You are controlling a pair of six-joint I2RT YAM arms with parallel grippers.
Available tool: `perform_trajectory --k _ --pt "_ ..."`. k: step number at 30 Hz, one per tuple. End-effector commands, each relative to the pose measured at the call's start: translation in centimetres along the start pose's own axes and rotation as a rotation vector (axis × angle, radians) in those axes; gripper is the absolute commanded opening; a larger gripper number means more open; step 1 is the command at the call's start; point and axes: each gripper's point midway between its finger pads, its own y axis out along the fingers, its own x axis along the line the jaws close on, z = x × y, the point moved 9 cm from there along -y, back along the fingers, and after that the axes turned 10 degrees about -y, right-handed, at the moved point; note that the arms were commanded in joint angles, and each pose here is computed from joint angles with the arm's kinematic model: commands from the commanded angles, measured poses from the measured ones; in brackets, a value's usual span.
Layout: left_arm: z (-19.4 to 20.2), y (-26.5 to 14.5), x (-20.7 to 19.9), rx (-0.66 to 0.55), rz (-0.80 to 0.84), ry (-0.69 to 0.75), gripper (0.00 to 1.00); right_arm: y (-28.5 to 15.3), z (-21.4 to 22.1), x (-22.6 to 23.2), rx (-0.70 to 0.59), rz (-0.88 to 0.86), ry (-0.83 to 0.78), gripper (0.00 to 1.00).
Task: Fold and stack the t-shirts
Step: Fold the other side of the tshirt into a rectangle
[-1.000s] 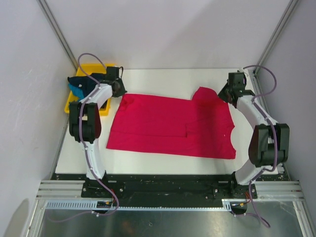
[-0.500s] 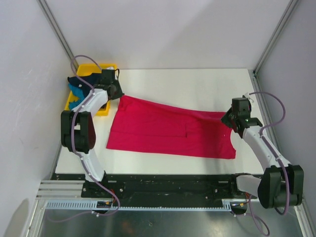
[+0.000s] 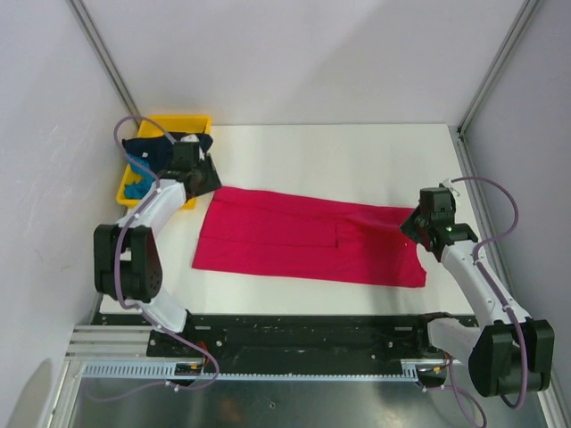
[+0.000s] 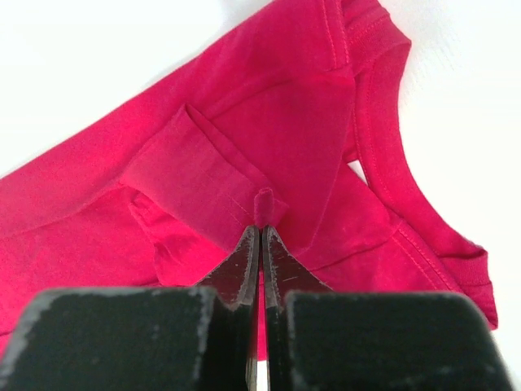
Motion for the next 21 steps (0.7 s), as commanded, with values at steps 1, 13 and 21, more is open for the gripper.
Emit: perform_trajectory --k 1,13,21 --pt "1.3 -2.4 1.5 -0.013 0.006 -0.108 0.59 -0.7 0.3 -0.6 -0.006 0.025 0.019 0.0" --pt "2.8 0.0 1.5 0.061 -0.001 -0.218 0.45 -0.5 0.0 -0.5 -0.01 -0.013 0.038 0.0" --pt "1.8 2.7 0.3 0.097 0.013 -0.271 0.43 0.2 -0.2 -0.1 -0.002 -0.037 0.044 0.0"
